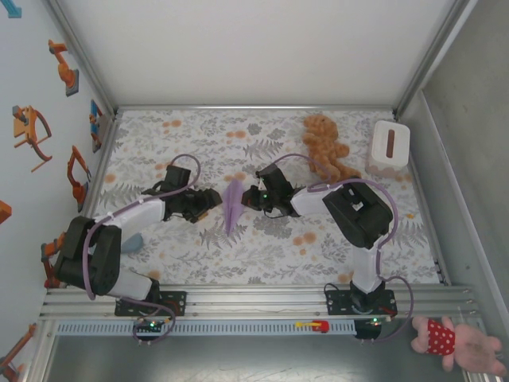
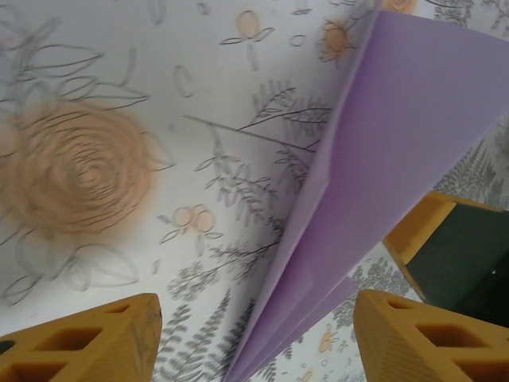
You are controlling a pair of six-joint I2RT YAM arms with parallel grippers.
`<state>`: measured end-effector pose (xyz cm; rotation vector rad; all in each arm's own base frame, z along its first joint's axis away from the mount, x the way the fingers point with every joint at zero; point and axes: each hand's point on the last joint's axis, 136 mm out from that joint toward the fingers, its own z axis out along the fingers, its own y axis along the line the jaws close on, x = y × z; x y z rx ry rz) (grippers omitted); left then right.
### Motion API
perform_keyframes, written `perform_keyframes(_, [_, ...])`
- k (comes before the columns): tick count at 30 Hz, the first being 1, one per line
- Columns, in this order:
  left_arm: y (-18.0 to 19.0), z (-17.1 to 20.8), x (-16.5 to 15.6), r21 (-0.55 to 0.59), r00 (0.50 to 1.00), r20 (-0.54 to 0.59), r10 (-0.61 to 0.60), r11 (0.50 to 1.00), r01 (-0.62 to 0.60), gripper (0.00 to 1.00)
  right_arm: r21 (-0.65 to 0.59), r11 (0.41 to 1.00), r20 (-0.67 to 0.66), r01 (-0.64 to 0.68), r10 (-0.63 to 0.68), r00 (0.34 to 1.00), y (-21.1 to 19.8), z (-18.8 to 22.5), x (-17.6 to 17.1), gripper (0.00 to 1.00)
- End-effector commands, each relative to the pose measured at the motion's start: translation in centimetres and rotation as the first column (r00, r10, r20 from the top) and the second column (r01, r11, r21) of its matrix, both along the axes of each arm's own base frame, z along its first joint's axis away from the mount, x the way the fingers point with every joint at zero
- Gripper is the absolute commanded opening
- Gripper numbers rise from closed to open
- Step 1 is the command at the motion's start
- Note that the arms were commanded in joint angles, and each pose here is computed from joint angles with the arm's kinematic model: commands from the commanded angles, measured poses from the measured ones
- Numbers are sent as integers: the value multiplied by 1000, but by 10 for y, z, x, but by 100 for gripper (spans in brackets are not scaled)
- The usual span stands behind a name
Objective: Fold a paper plane with a square sheet of paper (pick it up from the middle)
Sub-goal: Turn over the paper plane at the center of the table, then move a paper plane to the center of the table.
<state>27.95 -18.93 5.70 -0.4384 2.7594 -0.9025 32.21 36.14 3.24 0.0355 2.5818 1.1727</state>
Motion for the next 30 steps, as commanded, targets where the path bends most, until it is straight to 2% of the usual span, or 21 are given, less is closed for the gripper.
perform_keyframes(1, [-16, 11, 11, -31, 998, 43, -56, 998, 57, 56, 32, 999, 17, 4, -4, 1000, 0, 10, 2, 0])
perform_keyframes(6, [-16, 1, 19, 43, 990, 25, -142, 989, 141, 38, 17, 1000, 8, 5, -5, 1000, -1, 8, 1, 0])
perform_keyframes(9, [-14, -7, 23, 69, 988, 12, -153, 986, 152, 36, 12, 1000, 8, 3, -3, 1000, -2, 7, 1, 0])
perform_keyframes(13, [-25, -10, 30, 14, 984, 6, -177, 984, 176, 34, 12, 1000, 4, 1, -1, 1000, -1, 6, 1, 0])
perform_keyframes(19, [-33, -16, 39, -10, 979, -3, -202, 979, 201, 26, 8, 1000, 13, -3, 3, 1000, -1, 10, 2, 0])
perform_keyframes(26, [-33, -15, 42, -15, 980, 1, -201, 980, 201, 6, 19, 1000, 38, 13, -14, 999, -7, 22, 6, 0])
perform_keyframes(30, [-26, -11, 41, -1, 983, 13, -181, 984, 181, 3, 10, 999, 46, 34, -34, 998, -17, 28, 8, 0])
